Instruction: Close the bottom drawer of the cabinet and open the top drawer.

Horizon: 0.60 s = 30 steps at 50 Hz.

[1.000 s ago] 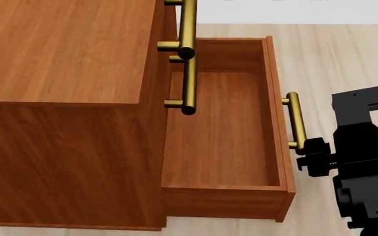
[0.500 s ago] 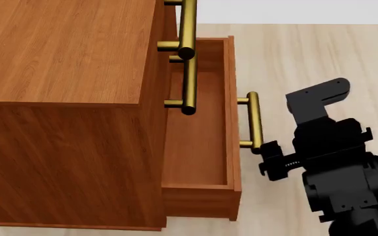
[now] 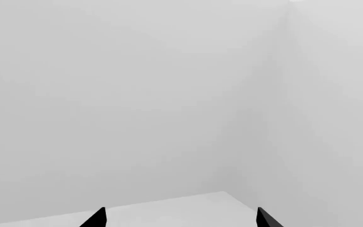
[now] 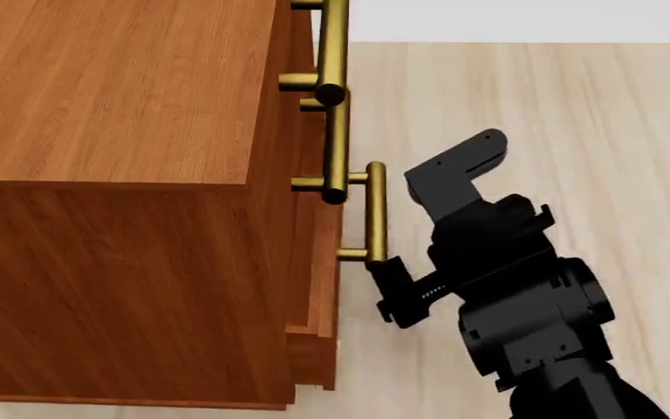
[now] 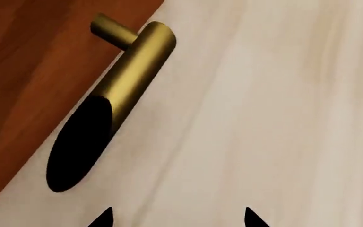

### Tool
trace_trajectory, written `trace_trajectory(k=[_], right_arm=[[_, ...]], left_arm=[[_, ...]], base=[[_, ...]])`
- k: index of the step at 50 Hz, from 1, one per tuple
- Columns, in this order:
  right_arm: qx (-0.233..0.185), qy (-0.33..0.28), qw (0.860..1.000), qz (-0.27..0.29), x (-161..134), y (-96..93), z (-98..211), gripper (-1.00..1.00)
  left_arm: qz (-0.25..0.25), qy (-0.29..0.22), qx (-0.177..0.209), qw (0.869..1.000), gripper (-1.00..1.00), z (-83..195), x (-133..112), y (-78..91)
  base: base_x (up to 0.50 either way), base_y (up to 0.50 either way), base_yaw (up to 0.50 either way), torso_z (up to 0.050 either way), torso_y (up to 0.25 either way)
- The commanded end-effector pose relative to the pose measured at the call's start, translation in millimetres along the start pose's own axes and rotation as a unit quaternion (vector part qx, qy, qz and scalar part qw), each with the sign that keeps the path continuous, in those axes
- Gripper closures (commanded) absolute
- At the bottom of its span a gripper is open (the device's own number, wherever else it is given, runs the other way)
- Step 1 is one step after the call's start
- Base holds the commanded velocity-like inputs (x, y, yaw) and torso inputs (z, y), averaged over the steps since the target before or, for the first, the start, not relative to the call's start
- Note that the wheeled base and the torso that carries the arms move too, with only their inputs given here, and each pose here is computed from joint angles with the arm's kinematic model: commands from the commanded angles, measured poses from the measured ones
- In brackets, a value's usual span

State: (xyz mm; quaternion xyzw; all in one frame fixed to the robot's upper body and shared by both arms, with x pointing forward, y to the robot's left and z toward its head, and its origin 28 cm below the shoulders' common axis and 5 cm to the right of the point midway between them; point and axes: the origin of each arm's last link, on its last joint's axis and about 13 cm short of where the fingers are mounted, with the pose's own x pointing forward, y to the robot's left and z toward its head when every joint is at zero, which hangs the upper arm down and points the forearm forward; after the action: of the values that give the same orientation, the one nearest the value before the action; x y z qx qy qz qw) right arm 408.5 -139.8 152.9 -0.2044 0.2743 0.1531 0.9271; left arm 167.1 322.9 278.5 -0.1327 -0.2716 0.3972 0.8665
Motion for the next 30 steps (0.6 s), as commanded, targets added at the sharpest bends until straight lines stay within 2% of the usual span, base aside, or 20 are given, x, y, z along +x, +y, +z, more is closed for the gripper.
trace_trajectory(k=[1,16,30], right_arm=[[-0.017,-0.033,0.998,0.057,9.2,19.5,16.9,-1.0],[-0.026,-0.07,0.991,0.11,15.4,38.5,30.4,-1.0],[-0.018,-0.076,0.989,0.123,13.6,41.7,32.0,-1.0]], left_arm=[[0.0,0.001,-0.001,1.0,-1.0,0.1,0.0,0.1],[0.0,0.002,-0.001,1.0,-1.0,-0.7,0.0,0.5],[0.0,0.001,-0.001,1.0,-1.0,-0.2,-0.2,0.8]], base=[[0.0,0.0,0.0,0.0,0.0],[0.0,0.0,0.0,0.0,0.0],[0.0,0.0,0.0,0.0,-0.001]])
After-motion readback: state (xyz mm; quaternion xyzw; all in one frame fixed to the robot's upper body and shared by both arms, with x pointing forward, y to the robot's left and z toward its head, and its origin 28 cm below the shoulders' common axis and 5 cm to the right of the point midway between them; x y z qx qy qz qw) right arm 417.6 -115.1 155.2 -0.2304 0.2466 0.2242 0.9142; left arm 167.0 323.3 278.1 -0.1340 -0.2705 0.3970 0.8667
